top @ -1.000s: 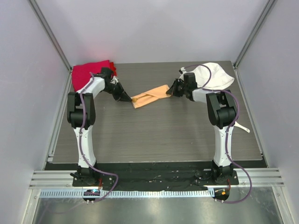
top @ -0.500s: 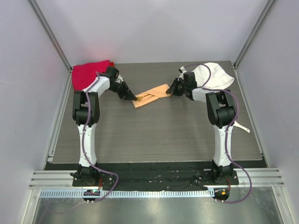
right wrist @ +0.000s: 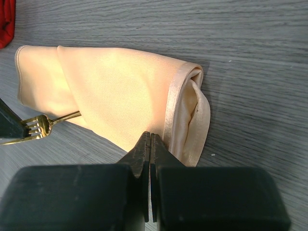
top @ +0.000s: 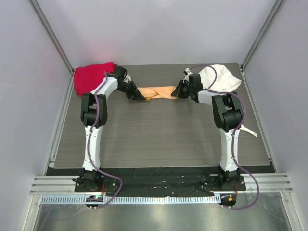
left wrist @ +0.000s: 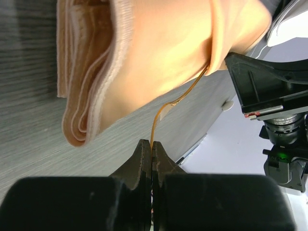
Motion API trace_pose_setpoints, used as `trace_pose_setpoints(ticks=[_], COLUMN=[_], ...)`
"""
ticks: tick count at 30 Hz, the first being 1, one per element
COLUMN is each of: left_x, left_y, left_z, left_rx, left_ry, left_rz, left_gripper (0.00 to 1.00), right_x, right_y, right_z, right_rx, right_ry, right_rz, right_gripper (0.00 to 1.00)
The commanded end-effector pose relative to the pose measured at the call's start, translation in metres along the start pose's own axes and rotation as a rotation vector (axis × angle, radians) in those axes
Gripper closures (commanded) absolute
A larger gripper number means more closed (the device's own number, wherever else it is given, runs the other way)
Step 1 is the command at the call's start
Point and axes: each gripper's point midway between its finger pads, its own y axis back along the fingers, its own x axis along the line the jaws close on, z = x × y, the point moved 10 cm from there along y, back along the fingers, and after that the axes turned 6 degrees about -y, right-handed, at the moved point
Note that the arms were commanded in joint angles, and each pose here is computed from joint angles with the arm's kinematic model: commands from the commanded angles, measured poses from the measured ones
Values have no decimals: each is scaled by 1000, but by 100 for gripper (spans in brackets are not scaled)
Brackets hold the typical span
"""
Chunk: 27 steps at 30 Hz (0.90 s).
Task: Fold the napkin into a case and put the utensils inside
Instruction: Insert the fork into the folded napkin.
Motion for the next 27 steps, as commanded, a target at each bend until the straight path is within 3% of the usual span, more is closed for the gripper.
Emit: trace_pose_setpoints(ticks=[1,9,17,27], left_x=[-16,-8,-6,-11], left_y=[12,18,18,18], left_z=[9,8,6,4], left_rx=[-23,-21,-24,-30], left_ry=[-25,-77,-94,-102], left_rz=[-21,62,81,83], left_gripper=[100,100,100,100], right_x=[-5,4,48,96], right_y=[-4,-3,-5,-54], right_z=[-2,6,28,45], right_rx=[22,17,-16,-25], right_ry=[18,18,76,121], right_rz=[-35,-26,-15,-4], right_gripper=[99,99,99,99])
